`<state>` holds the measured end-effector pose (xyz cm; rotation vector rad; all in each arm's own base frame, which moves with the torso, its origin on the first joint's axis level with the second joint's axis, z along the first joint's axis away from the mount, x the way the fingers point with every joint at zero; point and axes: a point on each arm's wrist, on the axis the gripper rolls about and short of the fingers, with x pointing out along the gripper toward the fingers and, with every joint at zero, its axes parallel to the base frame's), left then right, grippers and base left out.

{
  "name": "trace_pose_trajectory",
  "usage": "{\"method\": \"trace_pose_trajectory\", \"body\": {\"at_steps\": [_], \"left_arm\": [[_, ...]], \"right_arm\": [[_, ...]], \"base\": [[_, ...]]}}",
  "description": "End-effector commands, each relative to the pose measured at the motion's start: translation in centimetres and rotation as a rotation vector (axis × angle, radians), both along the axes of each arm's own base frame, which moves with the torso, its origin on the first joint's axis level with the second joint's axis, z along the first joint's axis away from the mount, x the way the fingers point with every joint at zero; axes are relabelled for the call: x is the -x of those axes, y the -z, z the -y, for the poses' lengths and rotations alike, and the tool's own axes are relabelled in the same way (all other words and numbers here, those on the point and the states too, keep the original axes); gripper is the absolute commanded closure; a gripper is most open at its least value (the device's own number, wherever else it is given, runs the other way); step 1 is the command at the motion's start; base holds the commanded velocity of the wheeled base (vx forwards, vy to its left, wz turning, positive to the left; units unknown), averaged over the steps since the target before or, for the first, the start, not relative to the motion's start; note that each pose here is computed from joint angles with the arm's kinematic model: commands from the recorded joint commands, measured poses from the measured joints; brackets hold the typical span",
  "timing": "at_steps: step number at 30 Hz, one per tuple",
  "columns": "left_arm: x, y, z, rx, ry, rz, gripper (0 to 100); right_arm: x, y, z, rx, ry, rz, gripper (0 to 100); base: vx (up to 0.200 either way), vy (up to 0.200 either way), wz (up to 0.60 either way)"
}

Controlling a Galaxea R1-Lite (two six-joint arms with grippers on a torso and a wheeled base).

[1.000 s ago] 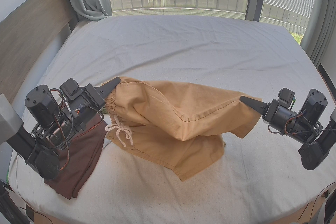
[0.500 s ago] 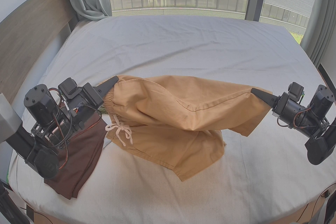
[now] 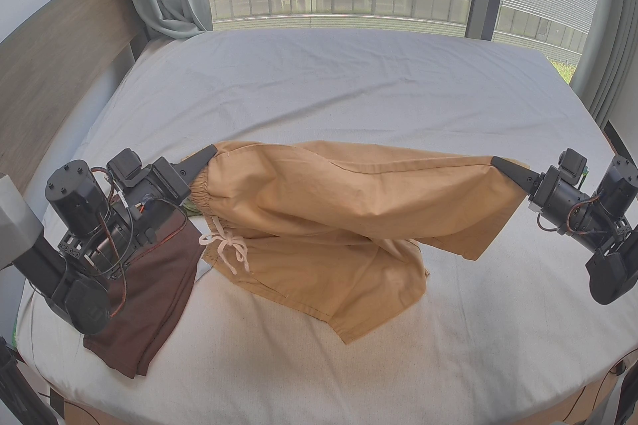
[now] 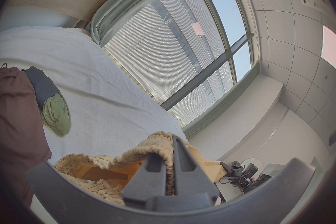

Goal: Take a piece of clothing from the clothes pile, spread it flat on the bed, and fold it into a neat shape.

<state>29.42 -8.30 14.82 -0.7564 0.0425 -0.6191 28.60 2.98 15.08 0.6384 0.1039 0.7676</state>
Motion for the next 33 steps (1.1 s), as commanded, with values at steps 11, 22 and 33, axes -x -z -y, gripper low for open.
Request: {"method": "trace_pose_trajectory", "body": {"at_steps": [11, 22, 33], "left_arm": [[-0.7, 1.0, -0.3, -0.009, -0.016, -0.03, 100], [-1.6, 2.1, -1.0, -0.052, -0.05, -0.034, 100], [-1.7, 1.9, -1.0, -0.052, -0.051, -0.023, 100]], "right_arm": [[-0.3, -0.6, 1.0, -0.001, 0.035, 0.029, 100], [-0.1, -1.5, 1.7, -0.003, 0.058, 0.06, 100], [-0.2, -1.3, 1.6, -0.001, 0.055, 0.052, 100]], "base": [[0.0, 0.0, 0.0], [0.0, 0.0, 0.0], [0.0, 0.0, 0.0]]}}
